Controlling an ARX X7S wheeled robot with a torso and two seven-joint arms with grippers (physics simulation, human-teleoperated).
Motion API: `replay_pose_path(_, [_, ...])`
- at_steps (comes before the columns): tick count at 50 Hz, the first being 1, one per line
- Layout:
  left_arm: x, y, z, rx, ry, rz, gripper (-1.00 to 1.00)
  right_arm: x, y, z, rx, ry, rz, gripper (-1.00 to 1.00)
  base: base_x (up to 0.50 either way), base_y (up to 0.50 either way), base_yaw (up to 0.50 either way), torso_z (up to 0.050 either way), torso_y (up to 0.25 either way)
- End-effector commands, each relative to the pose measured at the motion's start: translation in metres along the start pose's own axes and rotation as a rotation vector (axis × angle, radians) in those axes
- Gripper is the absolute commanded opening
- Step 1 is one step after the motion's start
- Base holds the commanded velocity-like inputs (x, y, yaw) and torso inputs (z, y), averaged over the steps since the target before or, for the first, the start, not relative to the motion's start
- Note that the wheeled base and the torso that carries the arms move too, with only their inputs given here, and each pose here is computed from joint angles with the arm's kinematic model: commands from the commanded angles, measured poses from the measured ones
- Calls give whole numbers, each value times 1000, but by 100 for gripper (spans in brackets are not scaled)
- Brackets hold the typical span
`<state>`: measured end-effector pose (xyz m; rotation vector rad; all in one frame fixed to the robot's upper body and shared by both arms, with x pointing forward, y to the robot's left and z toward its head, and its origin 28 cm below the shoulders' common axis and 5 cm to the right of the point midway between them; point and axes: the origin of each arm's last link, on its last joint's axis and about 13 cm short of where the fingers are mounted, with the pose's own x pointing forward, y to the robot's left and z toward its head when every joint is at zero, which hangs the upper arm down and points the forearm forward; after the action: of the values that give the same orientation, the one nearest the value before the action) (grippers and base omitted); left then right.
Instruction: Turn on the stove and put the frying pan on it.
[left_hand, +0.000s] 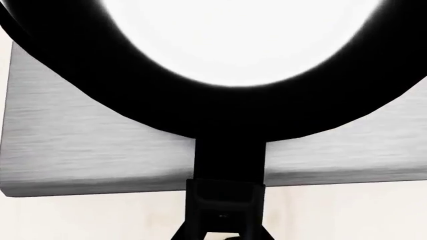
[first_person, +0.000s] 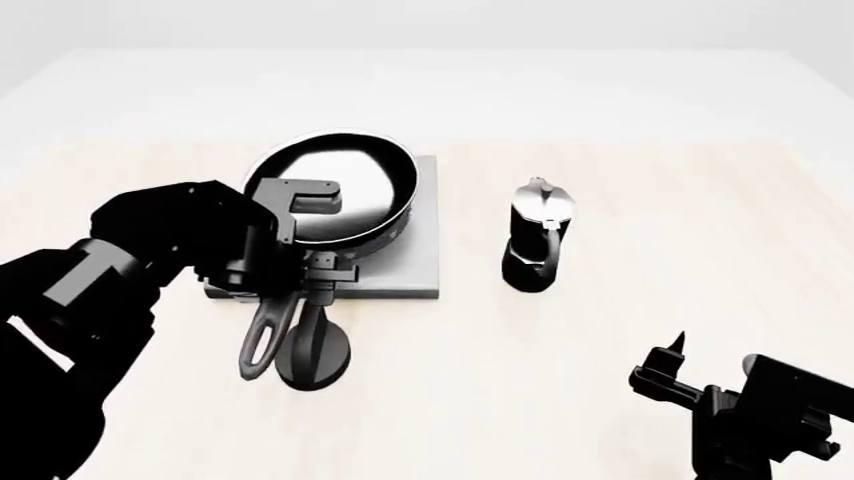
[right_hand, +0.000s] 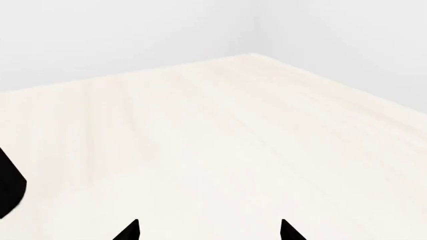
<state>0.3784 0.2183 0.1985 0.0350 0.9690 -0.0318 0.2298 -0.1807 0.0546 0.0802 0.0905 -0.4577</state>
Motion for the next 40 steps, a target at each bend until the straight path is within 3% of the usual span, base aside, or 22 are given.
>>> replay_pose_path(1, [-6,1,9,-3,-47,10,-100,0,0,0,1,0,1,100,0,0,-3,0,0])
replay_pose_path(6, [-7,1,9,-4,-43,11,-100,0,0,0,1,-1,0,100,0,0,0,3,2])
replay_pose_path(7, [-7,1,9,-6,-44,11,100,-1,0,0,1,-1,1,100,0,0,0,0,0])
replay_pose_path(25, [-17,3,16,-21,-67,25,100,0,1,-1,-1,1,4,100,0,0,0,0,0])
replay_pose_path(30, [-45,7,30,-5,-103,50,100,0,1,-1,-2,2,4,100,0,0,0,0,0])
replay_pose_path(32, [-46,7,30,-5,-103,50,100,0,1,-1,-2,2,4,100,0,0,0,0,0])
replay_pose_path(34, [-83,11,49,23,-149,76,100,0,1,-1,-1,2,4,100,0,0,0,0,0])
replay_pose_path(35, [-83,11,49,23,-149,76,100,0,1,-1,-1,2,4,100,0,0,0,0,0])
replay_pose_path(40, [-159,10,68,72,-252,28,100,0,1,0,1,2,3,100,0,0,0,0,0])
